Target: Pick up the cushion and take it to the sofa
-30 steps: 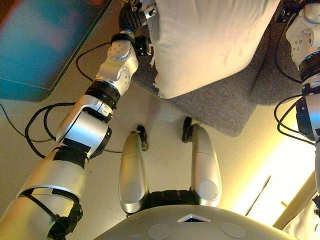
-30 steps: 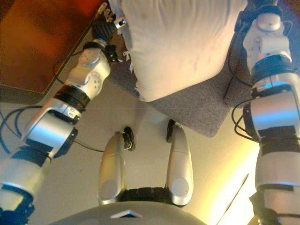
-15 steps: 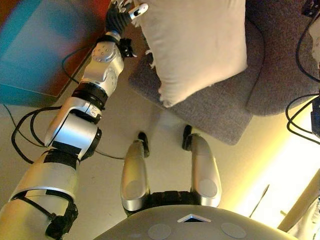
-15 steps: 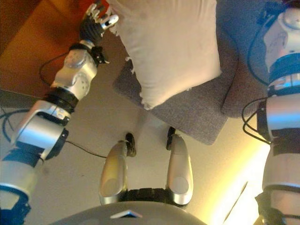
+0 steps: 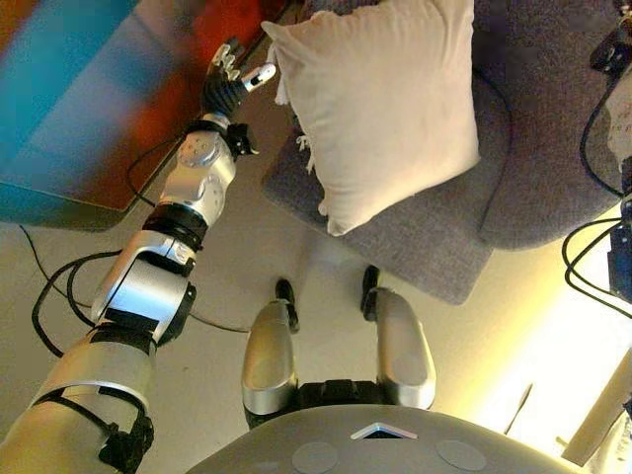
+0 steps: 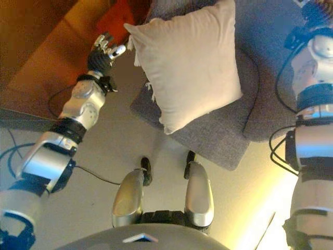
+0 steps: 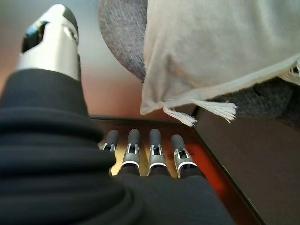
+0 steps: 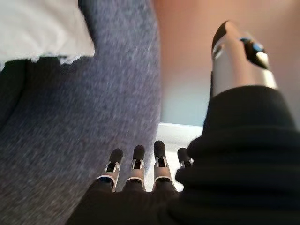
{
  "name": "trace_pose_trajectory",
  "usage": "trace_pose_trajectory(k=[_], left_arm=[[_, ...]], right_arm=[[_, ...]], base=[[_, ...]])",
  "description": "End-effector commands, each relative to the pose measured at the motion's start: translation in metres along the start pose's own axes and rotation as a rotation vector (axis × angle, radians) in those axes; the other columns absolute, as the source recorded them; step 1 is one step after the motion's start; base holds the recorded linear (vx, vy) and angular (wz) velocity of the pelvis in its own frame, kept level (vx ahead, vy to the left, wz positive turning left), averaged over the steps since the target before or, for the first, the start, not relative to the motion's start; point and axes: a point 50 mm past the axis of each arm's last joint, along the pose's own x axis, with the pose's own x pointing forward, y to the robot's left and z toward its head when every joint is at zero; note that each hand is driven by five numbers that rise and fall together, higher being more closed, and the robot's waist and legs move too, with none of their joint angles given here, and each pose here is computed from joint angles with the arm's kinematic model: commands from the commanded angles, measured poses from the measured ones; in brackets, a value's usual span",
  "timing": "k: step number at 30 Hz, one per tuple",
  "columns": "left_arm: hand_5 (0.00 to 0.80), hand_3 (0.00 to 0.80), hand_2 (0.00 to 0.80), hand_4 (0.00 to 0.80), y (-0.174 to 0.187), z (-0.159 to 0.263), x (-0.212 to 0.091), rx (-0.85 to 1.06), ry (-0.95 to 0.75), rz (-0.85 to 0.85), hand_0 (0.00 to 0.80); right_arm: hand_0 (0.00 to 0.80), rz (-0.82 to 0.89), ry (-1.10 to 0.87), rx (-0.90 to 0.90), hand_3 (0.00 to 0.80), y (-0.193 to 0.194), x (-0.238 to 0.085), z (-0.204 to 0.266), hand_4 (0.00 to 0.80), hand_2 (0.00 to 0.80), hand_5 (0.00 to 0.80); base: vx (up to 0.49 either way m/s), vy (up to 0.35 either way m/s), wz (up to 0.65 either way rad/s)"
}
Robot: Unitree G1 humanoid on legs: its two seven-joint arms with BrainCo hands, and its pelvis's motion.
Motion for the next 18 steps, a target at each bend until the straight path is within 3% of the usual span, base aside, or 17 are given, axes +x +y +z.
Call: trace_pose_trajectory(k=[1, 9, 15, 18], left_arm=[[0.0, 0.0, 0.0, 0.0, 0.006, -0.025, -0.021, -0.012, 0.004, 0.008, 0.0], [0.0, 0.0, 0.0, 0.0, -0.009, -0.062, -0.057, -0.123, 0.077, 0.001, 0.0], [0.0, 0.0, 0.0, 0.0, -0.009, -0.093, -0.094, -0.235, 0.2, 0.001, 0.0], [0.0, 0.0, 0.0, 0.0, -0.008, -0.097, -0.113, -0.247, 0.199, -0.081, 0.0]], right_arm=[[0.0, 0.044, 0.035, -0.021, 0.0, -0.005, -0.021, -0.044, 0.0, 0.0, 0.0], [0.0, 0.183, 0.138, 0.116, 0.0, 0.022, -0.07, -0.107, 0.0, 0.0, 0.0], [0.0, 0.327, 0.224, 0.204, 0.0, 0.046, -0.128, -0.15, 0.0, 0.0, 0.0], [0.0, 0.387, 0.247, 0.241, 0.0, 0.052, -0.16, -0.165, 0.0, 0.0, 0.0]], base=[[0.063, 0.045, 0.01], [0.067, 0.049, -0.04], [0.028, 0.047, -0.07], [-0.034, 0.033, -0.09]])
